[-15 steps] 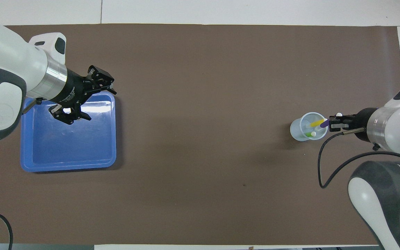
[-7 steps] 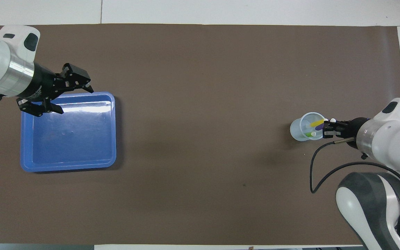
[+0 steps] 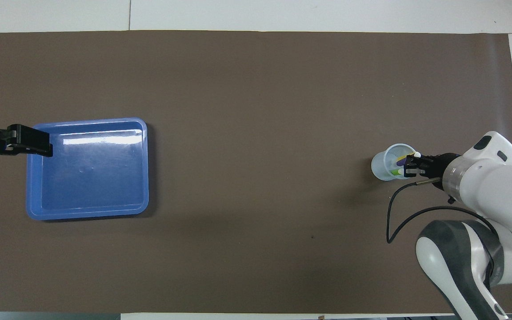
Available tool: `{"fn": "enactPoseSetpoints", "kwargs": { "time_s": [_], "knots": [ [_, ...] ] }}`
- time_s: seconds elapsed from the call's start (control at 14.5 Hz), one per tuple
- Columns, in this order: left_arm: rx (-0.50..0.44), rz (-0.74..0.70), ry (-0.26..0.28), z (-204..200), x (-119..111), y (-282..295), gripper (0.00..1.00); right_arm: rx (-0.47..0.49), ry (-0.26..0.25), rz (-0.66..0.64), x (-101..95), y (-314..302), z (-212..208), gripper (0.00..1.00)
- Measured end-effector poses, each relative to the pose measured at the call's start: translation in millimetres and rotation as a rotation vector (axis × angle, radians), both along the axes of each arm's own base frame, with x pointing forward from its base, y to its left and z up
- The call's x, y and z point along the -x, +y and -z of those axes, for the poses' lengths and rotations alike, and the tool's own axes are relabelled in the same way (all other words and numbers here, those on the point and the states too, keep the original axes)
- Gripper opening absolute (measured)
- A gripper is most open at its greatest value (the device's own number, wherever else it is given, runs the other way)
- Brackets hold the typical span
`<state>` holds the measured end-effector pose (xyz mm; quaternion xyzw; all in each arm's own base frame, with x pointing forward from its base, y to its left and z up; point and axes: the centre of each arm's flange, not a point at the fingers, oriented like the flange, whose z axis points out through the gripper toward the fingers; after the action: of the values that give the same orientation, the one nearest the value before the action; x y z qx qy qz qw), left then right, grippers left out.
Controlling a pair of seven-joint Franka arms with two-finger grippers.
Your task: Transfer and insert pens with both arms
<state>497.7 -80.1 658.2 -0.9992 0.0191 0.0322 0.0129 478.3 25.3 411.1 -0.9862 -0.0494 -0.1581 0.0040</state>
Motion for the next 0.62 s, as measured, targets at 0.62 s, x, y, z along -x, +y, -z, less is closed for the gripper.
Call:
{"fn": "enactPoseSetpoints", "kwargs": {
  "time_s": [0.62],
  "knots": [
    [0.011, 0.054, -0.044, 9.8, -19.9, -5.0, 1.00, 0.001, 0.019, -0.002, 0.8, 0.8, 10.1, 0.19]
  ]
}}
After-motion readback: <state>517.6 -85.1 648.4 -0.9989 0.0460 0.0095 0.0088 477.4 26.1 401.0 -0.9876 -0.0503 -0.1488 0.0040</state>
